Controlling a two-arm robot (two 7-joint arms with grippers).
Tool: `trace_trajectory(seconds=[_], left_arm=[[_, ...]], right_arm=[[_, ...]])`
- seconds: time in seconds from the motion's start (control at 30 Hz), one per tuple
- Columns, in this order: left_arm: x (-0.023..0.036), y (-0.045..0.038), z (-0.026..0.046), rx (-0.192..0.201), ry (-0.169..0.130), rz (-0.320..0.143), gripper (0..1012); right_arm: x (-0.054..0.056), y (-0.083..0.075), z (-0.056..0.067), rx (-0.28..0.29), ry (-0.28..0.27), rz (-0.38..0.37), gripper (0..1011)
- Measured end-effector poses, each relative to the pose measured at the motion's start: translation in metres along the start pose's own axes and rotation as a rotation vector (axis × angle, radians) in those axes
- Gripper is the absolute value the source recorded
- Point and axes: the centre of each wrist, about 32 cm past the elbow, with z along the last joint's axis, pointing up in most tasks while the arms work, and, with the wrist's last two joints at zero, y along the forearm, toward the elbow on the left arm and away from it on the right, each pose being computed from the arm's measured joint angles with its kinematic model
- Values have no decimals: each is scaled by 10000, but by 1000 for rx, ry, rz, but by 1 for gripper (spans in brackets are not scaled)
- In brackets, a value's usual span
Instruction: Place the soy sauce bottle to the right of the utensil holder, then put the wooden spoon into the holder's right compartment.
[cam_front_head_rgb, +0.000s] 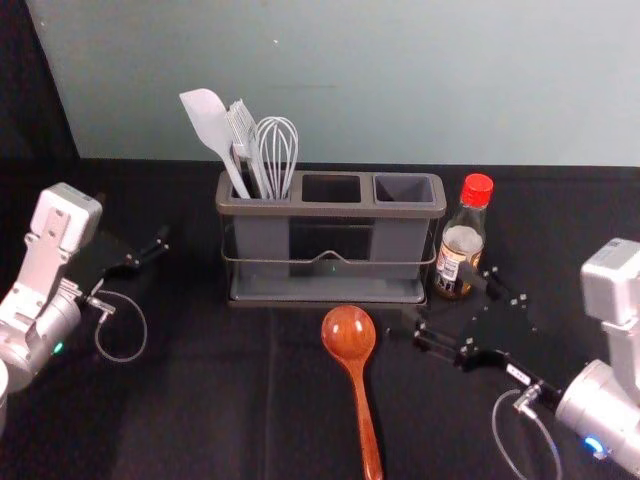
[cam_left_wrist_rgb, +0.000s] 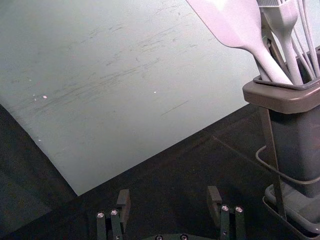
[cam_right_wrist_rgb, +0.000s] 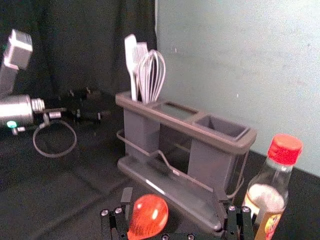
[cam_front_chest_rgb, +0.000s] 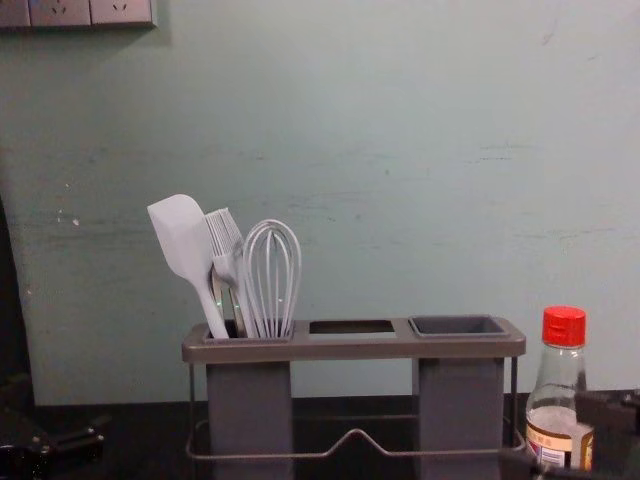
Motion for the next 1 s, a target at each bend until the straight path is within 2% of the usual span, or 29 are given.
trace_trajectory(seconds=[0.07, 0.2, 0.3, 0.9, 1.0], left_arm=[[0, 0, 0, 0, 0, 0, 1005], [0, 0, 0, 0, 0, 0, 1005], [0, 0, 0, 0, 0, 0, 1005], [0, 0, 0, 0, 0, 0, 1005], [0, 0, 0, 0, 0, 0, 1005]], right_arm=[[-37, 14, -3, -29, -4, -1, 1004], [-69, 32, -15, -45, -5, 11, 1004], [-84, 50, -39, -37, -2, 31, 1004], [-77, 46, -36, -41, -3, 25, 1004], [-39, 71, -41, -39, 0, 25, 1004]])
